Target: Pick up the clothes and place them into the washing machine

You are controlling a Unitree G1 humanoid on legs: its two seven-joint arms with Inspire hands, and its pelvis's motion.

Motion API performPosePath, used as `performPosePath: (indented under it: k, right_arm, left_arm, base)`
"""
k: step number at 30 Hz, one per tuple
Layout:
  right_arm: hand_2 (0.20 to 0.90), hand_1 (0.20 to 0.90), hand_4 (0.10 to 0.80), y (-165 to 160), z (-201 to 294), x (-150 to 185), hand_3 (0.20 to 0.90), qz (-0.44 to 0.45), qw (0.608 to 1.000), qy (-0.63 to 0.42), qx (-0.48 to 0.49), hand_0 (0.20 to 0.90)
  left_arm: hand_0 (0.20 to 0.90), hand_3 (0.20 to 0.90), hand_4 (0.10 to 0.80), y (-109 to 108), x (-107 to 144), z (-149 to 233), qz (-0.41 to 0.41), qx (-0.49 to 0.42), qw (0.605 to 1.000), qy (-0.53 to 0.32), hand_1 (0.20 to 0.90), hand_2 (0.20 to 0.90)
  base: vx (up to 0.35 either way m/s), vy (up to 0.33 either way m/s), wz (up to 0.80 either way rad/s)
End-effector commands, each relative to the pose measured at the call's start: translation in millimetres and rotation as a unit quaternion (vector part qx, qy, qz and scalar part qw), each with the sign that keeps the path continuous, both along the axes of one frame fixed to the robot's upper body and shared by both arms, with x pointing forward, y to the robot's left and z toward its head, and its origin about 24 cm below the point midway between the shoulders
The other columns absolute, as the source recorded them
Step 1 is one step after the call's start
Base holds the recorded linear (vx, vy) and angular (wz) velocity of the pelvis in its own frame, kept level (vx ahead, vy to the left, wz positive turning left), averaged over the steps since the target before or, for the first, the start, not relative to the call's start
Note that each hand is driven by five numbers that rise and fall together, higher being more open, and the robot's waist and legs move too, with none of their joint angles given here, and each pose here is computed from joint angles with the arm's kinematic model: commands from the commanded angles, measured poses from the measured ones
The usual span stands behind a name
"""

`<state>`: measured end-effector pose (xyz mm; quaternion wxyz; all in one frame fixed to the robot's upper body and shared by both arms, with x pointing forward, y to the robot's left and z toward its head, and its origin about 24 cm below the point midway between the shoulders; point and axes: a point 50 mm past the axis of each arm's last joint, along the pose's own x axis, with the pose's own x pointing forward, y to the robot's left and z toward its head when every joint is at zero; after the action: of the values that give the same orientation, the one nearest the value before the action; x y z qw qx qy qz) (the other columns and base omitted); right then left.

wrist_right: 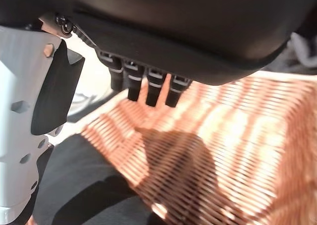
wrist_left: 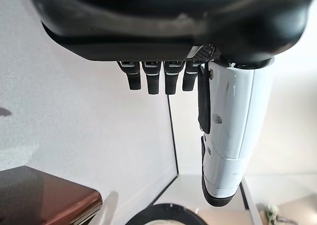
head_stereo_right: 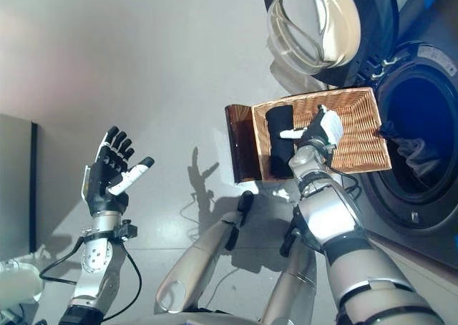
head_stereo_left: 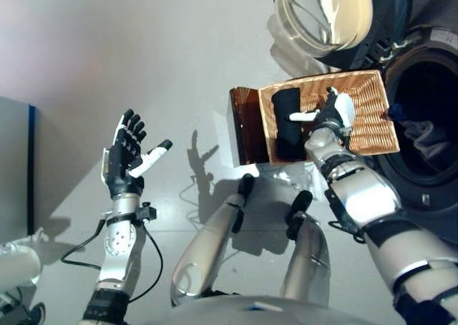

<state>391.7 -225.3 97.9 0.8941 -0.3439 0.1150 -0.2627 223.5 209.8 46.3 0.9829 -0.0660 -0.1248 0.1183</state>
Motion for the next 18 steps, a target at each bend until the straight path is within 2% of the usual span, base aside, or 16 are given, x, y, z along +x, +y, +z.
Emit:
performPosePath:
  k: [1,6,9,10,11,12,13,18]
  right_arm:
    - [0.9,0.9,0.8,5,63,19,0.9,0.025,0.995,-0.078,-0.064,0.9]
    - [0.9,0.9,0.8,0,82,22,0.9,0.013,0.993,-0.087,-0.076,0.9]
    - [0.9,0.9,0.8,-17,95,19,0.9,-0.019,0.992,-0.089,-0.086,0.9]
    - [0.837,0.837,0.755,-26,99,17,0.837,-0.036,0.991,-0.088,-0.091,0.837]
    - [0.464,0.464,0.488,-36,102,14,0.464,-0.051,0.991,-0.087,-0.091,0.464]
    - [0.291,0.291,0.365,-43,102,12,0.291,-0.061,0.99,-0.081,-0.096,0.291]
    - [0.2,0.2,0.3,-48,104,10,0.2,-0.069,0.99,-0.077,-0.1,0.2]
    - [0.2,0.2,0.3,-52,108,9,0.2,-0.081,0.989,-0.071,-0.101,0.2]
  left_arm:
    - [0.9,0.9,0.8,18,-2,63,0.041,0.032,0.986,-0.161,0.9,0.9]
    - [0.9,0.9,0.8,13,3,82,0.045,0.034,0.977,-0.206,0.9,0.9]
    - [0.9,0.9,0.8,4,4,96,0.038,0.018,0.969,-0.243,0.9,0.9]
    - [0.9,0.9,0.8,3,4,102,0.036,0.015,0.966,-0.257,0.9,0.9]
    - [0.9,0.9,0.8,-2,5,107,0.03,0.01,0.963,-0.269,0.9,0.9]
    - [0.9,0.9,0.8,-4,5,109,0.028,0.005,0.961,-0.275,0.9,0.9]
    - [0.9,0.9,0.8,-7,5,111,0.025,0.001,0.959,-0.281,0.9,0.9]
    - [0.9,0.9,0.8,-12,-2,117,0.019,-0.001,0.955,-0.296,0.9,0.9]
  base:
    - [-0.019,-0.038,0.08]
    - [-0.022,-0.025,0.17]
    - [-0.018,-0.028,0.29]
    - [-0.015,-0.012,0.44]
    - [-0.021,-0.008,0.39]
    - [-0.014,0.0,0.31]
    - [-0.01,0.019,0.27]
    - [0.002,0.033,0.1]
